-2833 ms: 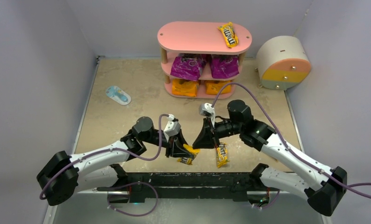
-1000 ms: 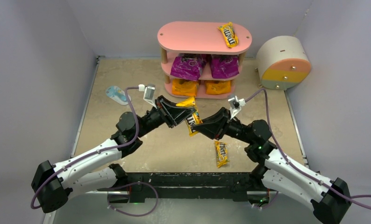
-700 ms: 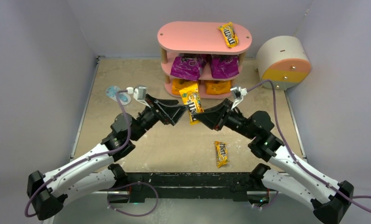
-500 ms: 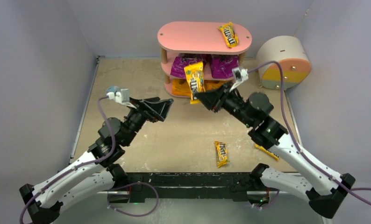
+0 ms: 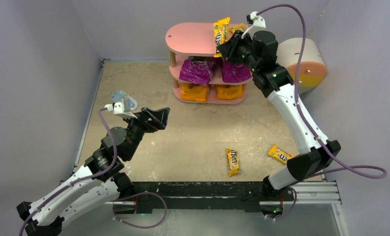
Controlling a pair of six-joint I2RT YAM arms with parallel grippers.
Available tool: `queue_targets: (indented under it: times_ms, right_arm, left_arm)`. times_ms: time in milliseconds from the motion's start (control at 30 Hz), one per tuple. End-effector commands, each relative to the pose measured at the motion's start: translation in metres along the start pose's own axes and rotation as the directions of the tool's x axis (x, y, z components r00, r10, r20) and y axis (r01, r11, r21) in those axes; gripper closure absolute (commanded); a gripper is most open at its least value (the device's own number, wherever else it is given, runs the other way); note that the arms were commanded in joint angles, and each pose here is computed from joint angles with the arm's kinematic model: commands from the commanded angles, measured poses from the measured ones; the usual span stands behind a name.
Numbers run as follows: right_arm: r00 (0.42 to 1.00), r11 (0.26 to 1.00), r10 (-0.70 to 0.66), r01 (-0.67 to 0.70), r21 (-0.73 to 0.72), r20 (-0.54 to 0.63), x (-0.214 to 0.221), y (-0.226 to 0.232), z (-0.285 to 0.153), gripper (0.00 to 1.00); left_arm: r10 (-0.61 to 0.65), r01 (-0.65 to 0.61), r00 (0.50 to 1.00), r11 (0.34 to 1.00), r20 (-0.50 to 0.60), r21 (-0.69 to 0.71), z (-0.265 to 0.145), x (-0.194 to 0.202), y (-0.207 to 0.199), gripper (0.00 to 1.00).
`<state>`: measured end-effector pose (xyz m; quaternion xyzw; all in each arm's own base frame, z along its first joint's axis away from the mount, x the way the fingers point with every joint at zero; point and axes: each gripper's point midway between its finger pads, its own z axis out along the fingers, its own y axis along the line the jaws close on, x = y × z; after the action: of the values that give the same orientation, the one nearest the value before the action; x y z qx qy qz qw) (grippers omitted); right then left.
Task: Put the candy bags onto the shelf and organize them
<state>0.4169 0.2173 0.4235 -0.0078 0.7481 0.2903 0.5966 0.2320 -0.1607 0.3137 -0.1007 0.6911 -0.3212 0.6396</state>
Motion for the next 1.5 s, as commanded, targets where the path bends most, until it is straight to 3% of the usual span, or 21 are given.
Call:
queue_targets:
  times_ms: [0, 433, 900, 1267, 1467]
  right_arm:
    - [0.999, 0.997, -0.052, 0.051, -0.058, 0.000, -0.021, 0.009, -0.003, 0.91]
    - [0.999, 1.000, -0.018, 0.018, 0.002, -0.050, -0.023, -0.022, 0.034, 0.86]
    - [0.998, 0.999, -0.035, 0.037, 0.036, -0.043, -0.031, -0.030, 0.036, 0.56]
    - [0.997, 0.993, -0.074, 0.073, 0.097, 0.009, -0.049, -0.035, 0.017, 0.42]
    - [0.994, 0.993, -0.103, 0.101, 0.062, 0.031, -0.052, -0.027, -0.002, 0.32]
  left_arm:
    - [0.043, -0.044, 0.999, 0.999, -0.020, -0.029, 0.001, 0.007, 0.008, 0.03]
    - [0.050, -0.051, 0.998, 0.998, -0.044, -0.039, -0.001, 0.014, 0.013, 0.01]
    - [0.053, -0.055, 0.998, 0.997, -0.041, -0.045, -0.001, 0.015, 0.015, 0.00]
    - [0.051, -0.053, 0.998, 0.998, -0.045, -0.036, 0.000, 0.016, 0.013, 0.00]
    - [0.052, -0.054, 0.997, 0.998, -0.053, -0.030, 0.001, 0.018, 0.012, 0.00]
